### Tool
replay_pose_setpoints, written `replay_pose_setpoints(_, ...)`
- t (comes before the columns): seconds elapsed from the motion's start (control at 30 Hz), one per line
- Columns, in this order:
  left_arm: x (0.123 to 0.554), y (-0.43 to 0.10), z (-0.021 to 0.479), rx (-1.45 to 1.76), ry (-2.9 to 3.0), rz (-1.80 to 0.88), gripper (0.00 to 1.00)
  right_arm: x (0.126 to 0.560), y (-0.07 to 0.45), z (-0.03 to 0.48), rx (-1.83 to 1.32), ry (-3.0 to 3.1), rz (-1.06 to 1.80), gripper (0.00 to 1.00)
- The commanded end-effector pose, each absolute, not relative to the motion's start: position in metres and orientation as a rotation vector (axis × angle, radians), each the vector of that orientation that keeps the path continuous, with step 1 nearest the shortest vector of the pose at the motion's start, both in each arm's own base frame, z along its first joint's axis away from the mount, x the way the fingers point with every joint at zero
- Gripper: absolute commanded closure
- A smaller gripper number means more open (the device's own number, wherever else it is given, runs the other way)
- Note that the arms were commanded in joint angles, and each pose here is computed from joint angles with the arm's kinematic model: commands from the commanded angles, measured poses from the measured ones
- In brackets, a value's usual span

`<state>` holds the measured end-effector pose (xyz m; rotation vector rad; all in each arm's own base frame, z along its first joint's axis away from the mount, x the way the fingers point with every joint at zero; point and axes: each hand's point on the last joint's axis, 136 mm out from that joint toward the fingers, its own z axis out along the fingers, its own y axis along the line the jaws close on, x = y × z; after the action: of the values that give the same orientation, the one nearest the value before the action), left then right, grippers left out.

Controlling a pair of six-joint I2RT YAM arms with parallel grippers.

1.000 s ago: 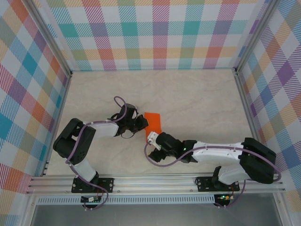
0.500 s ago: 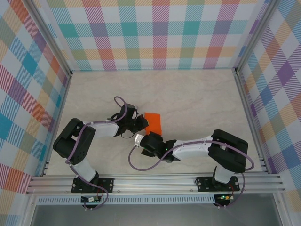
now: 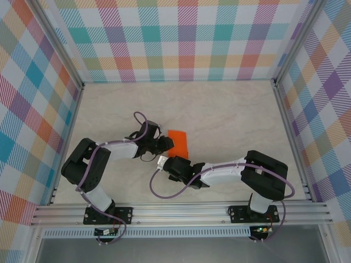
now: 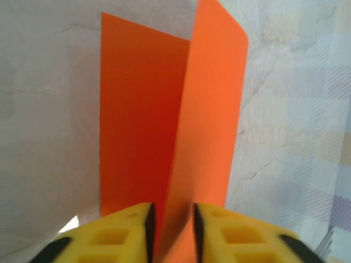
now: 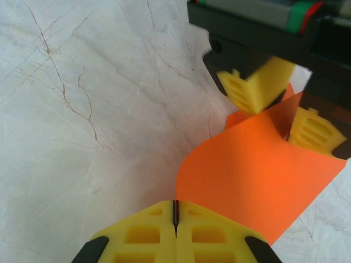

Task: Fold a paper plane with a square sheet of paper (fold left side to right side)
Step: Third fold the triangle at the center of the table.

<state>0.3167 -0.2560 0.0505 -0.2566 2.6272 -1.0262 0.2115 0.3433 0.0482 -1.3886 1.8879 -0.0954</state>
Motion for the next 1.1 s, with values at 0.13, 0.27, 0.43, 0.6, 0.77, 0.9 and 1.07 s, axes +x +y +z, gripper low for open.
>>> replay_pose_setpoints(0.13,0.320,-0.223,0.095,-0.176,2.592,-0.935,0.45,0.213,0.345,0.047,-1.369,1.939,-0.048,1.00)
replay_pose_setpoints(0.27,0.326,-0.206,0.112,-0.176,2.568,-0.913,0.45,0.215,0.344,0.049,-1.349,1.954,-0.027,1.00)
replay_pose_setpoints(0.43,0.342,-0.243,0.126,-0.051,2.540,-1.116,0.67,0.216,0.343,0.051,-1.334,1.964,-0.020,1.00)
replay_pose_setpoints(0.6,0.355,-0.279,0.105,0.049,2.596,-1.181,0.78,0.216,0.342,0.049,-1.326,1.979,-0.018,1.00)
replay_pose_setpoints(0.77,0.367,-0.295,0.069,0.054,2.677,-1.154,0.85,0.215,0.345,0.050,-1.326,1.985,-0.005,1.00)
replay_pose_setpoints(0.9,0.373,-0.301,0.050,0.055,2.719,-1.142,0.87,0.215,0.346,0.051,-1.327,1.990,0.004,1.00)
replay_pose_setpoints(1.07,0.372,-0.304,0.033,0.075,2.763,-1.090,0.88,0.214,0.347,0.053,-1.318,2.016,0.057,1.00)
